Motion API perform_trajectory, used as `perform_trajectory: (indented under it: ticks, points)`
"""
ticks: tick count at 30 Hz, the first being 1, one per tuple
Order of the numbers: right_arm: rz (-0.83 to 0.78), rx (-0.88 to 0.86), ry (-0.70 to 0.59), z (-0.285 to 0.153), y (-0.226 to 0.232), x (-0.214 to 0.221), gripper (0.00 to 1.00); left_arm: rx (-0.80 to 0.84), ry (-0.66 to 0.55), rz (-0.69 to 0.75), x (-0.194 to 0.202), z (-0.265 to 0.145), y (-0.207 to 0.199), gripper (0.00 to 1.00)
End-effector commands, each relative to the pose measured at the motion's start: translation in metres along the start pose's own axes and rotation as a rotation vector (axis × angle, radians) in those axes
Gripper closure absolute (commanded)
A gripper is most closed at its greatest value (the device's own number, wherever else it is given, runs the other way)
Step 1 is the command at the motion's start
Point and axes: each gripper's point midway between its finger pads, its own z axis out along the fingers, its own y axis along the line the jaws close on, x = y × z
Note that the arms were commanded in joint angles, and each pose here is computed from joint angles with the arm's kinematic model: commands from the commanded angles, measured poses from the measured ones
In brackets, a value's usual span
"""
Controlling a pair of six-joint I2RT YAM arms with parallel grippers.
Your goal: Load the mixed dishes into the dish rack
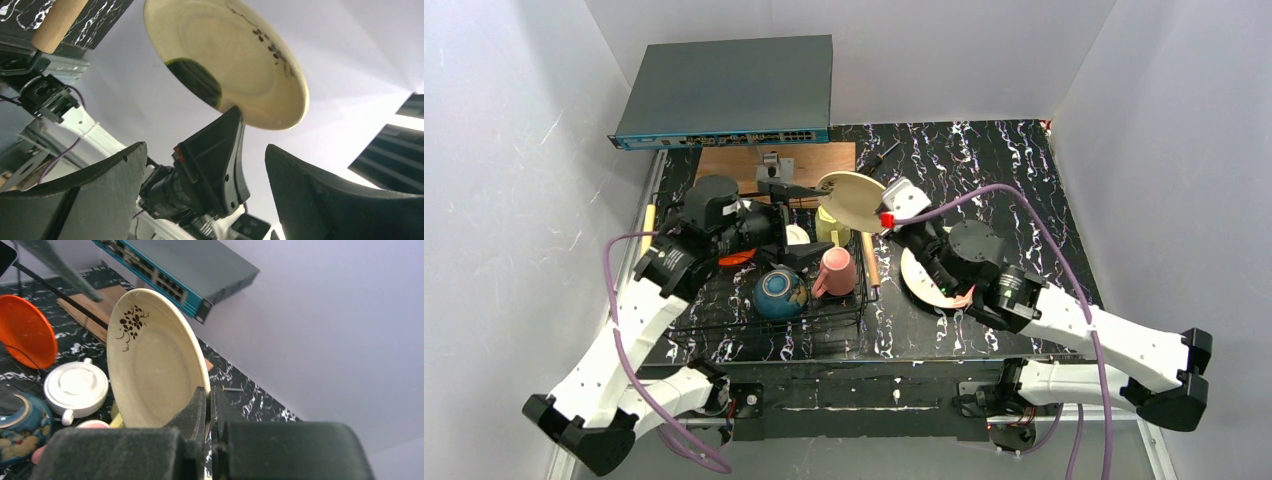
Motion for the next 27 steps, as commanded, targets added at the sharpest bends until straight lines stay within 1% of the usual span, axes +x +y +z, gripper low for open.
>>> perform_trajectory:
  ticks: [1,5,7,9,13,18,23,27]
  points:
    - [-0.017,0.067,-0.158,0.000,-0.012,-0.057,0.99,0.098,-0.165,-0.206,-0.026,-0.018,-0.010,0.14]
    - [-0.013,0.024,-0.171,0.003,0.007,-0.059,0.99,0.202,-0.195,-0.151,-0.021,-0.034,-0.037,0.11]
    - [-0.012,0.006,-0.178,0.004,0.016,-0.060,0.99,0.214,-0.200,-0.120,-0.016,-0.039,-0.044,0.10]
    - [-0.016,-0.012,-0.192,0.005,0.025,-0.062,0.99,0.202,-0.213,-0.118,-0.018,-0.040,-0.042,0.11]
    - [-0.052,-0.053,-0.238,0.004,0.045,-0.073,0.99,0.195,-0.234,-0.157,-0.027,-0.037,-0.035,0.20]
    - [-0.135,-0.051,-0.273,0.003,0.062,-0.083,0.99,0.191,-0.264,-0.153,-0.031,-0.036,-0.035,0.34]
    - [-0.183,-0.058,-0.272,0.006,0.075,-0.079,0.99,0.171,-0.322,-0.133,-0.039,-0.043,-0.026,0.48]
    - [-0.198,-0.062,-0.275,0.006,0.082,-0.075,0.99,0.148,-0.379,-0.125,-0.049,-0.049,-0.015,0.55]
